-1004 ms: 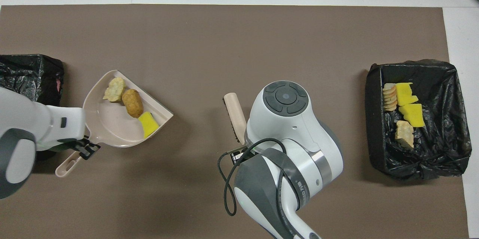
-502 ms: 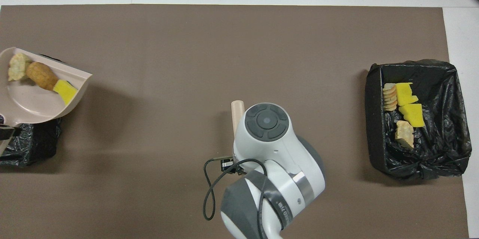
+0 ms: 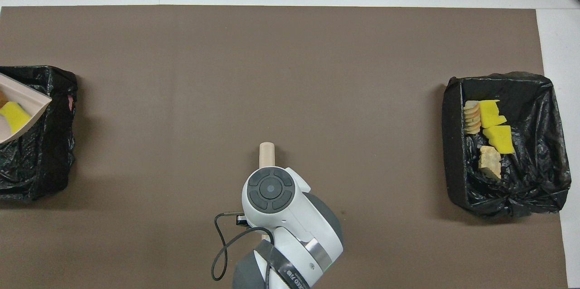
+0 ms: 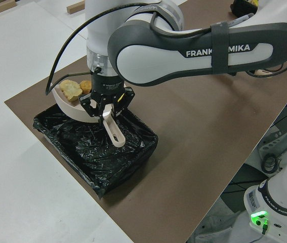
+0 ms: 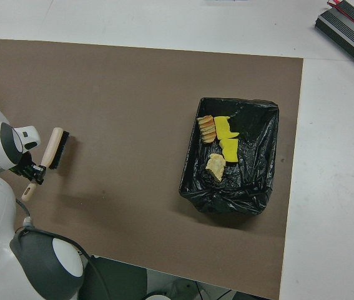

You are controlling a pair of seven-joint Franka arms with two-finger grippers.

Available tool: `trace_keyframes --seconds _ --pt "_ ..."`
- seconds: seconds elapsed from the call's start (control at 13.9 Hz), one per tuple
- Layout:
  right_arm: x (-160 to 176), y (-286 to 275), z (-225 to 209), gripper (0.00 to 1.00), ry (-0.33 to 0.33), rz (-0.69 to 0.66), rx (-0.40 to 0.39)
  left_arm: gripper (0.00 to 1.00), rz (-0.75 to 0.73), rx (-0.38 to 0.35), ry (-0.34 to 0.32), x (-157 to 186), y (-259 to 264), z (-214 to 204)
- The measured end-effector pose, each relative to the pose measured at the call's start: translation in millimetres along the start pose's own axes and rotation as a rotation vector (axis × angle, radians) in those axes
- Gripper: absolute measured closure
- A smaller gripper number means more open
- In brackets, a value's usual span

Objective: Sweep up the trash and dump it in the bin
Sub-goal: 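Tilt the dustpan with the left gripper to dump pieces into the bin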

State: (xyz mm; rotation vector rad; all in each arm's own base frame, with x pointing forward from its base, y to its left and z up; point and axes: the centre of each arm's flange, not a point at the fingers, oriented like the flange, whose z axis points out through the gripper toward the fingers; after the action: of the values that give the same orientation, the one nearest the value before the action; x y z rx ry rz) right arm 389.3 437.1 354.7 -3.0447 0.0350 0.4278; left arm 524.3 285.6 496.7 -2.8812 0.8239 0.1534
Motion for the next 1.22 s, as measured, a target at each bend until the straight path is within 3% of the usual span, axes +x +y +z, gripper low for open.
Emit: trace_keyframes --seconds 0.22,0.36,0.65,0.86,1.08,1.22 --pt "-11 -10 6 0.75 -0.004 0.009 -0.009 0.67 0.137 0.095 -0.105 -25 -27 -8" --pt "-15 -15 7 0.75 0.0 0.001 -0.007 0.67 0.232 0.157 -0.193 -23 -31 -14" --pt "-18 -19 12 0.75 0.021 -0.009 0.011 0.67 0.362 0.256 -0.293 -18 -37 -19" --pt "-16 -20 17 0.75 0.037 -0.007 0.025 0.67 0.508 0.268 -0.37 -11 -35 -21" --pt "-15 -19 17 0.7 0.038 -0.005 0.027 0.67 0.575 0.227 -0.44 2 -22 -23" --pt "-15 -19 17 0.54 0.04 -0.005 0.029 0.67 0.605 0.213 -0.497 17 -8 -30"
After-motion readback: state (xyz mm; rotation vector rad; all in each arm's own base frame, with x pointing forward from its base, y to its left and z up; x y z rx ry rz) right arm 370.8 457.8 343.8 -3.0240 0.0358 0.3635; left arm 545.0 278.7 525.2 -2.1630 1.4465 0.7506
